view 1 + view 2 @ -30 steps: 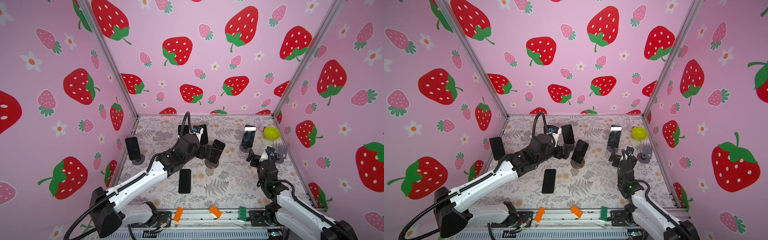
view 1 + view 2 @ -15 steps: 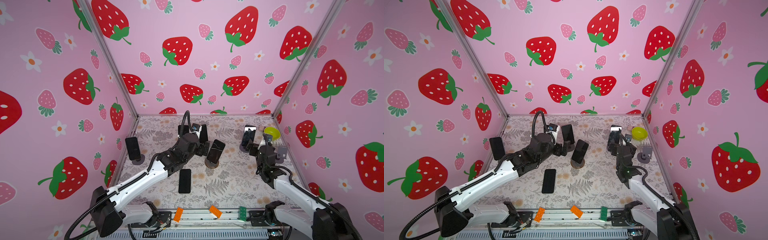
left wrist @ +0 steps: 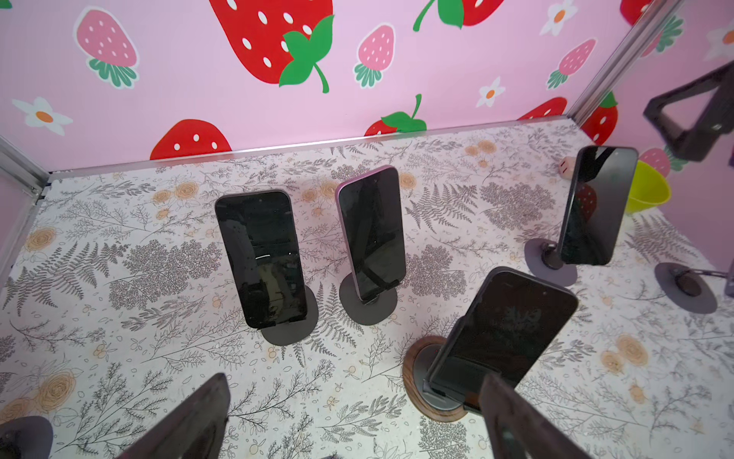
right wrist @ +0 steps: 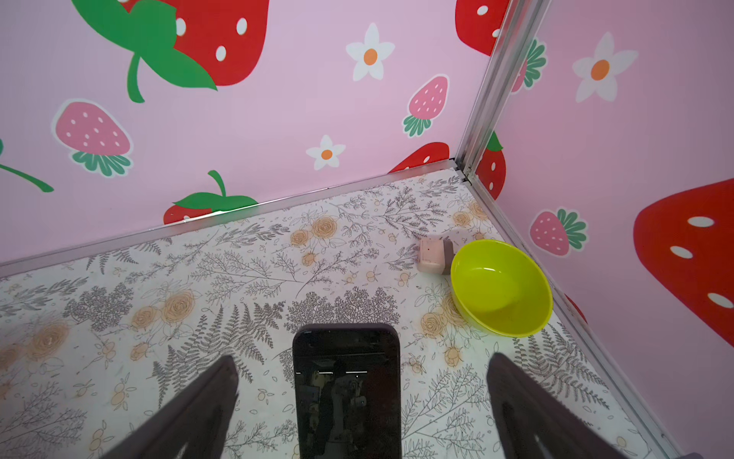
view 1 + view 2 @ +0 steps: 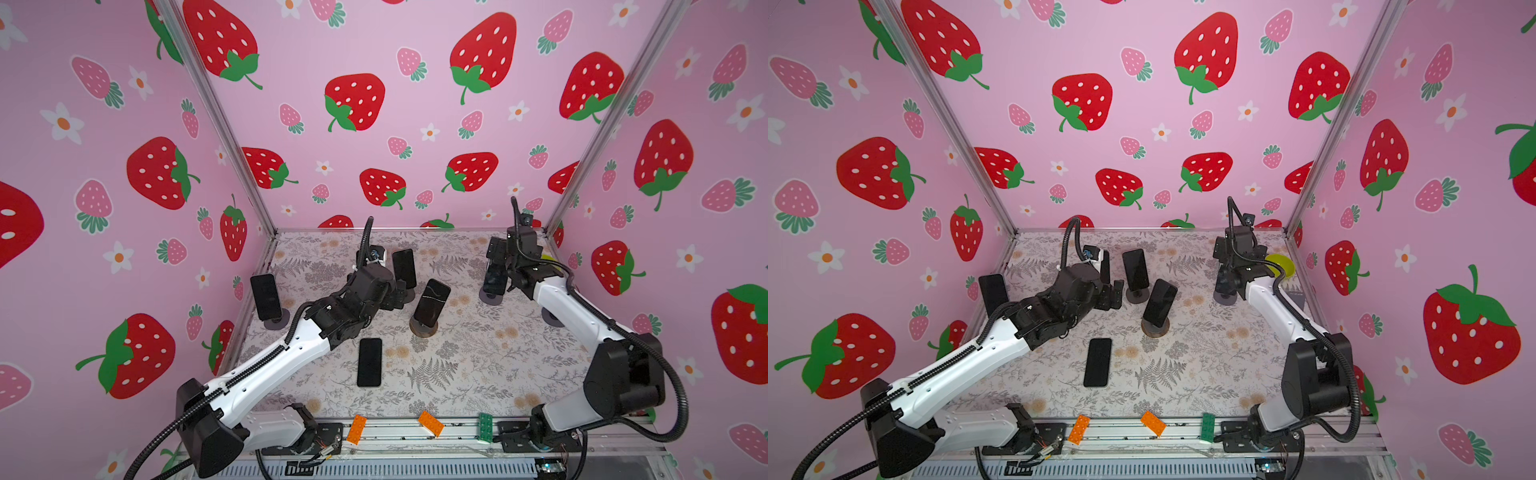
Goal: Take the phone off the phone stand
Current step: 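Close the right gripper on the phone's top edge beside the green bowl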
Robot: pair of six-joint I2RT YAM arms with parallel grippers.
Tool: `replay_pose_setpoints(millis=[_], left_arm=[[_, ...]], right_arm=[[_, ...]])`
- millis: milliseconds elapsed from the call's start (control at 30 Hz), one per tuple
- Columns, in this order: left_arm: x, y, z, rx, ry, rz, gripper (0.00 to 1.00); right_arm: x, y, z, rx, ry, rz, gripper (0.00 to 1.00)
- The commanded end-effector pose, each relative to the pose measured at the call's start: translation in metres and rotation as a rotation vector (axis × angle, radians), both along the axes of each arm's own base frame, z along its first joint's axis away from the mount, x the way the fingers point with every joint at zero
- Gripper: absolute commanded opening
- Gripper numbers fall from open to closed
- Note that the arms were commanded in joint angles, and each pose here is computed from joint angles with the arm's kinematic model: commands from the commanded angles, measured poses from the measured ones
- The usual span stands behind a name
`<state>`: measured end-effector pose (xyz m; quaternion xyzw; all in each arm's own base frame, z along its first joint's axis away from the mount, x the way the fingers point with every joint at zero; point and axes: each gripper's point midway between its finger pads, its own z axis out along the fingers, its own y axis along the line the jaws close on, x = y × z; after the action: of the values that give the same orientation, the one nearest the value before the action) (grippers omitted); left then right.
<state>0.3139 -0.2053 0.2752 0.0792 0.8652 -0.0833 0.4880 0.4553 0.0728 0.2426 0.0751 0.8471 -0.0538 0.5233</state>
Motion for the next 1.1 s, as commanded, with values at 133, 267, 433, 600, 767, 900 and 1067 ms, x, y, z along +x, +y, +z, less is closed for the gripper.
replay_pose_setpoints(millis=[133,267,433,600,767,900,1067], left_arm=[[-0.008,0.006,-0.018,-0.02,0.048,0.014,0.99],[-0.009,0.011,-0.024,-0.018,0.051,0.034,0.99],[-0.011,0.007,-0.027,-0.035,0.053,0.012,0.99],[-0.012,0.006,-0.035,-0.024,0.069,0.006,1.0],[-0.012,0.007,-0.036,-0.013,0.071,0.009,1.0],[-0.013,0.01,-0.037,-0.011,0.065,0.013,1.0],[-0.014,0.01,-0.042,-0.006,0.074,0.016,1.0]], right_arm=[[0.0,-0.017,-0.004,0.013,0.081,-0.086,1.0],[0.006,-0.016,-0.01,0.028,0.164,-0.126,1.0],[0.014,-0.013,-0.01,-0.01,0.173,-0.099,1.0],[0.022,-0.006,-0.012,-0.029,0.193,-0.06,1.0],[0.031,-0.011,-0.031,-0.059,0.272,-0.119,1.0],[0.034,-0.019,-0.044,-0.063,0.346,-0.216,1.0],[0.038,-0.009,-0.057,-0.031,0.414,-0.189,1.0]])
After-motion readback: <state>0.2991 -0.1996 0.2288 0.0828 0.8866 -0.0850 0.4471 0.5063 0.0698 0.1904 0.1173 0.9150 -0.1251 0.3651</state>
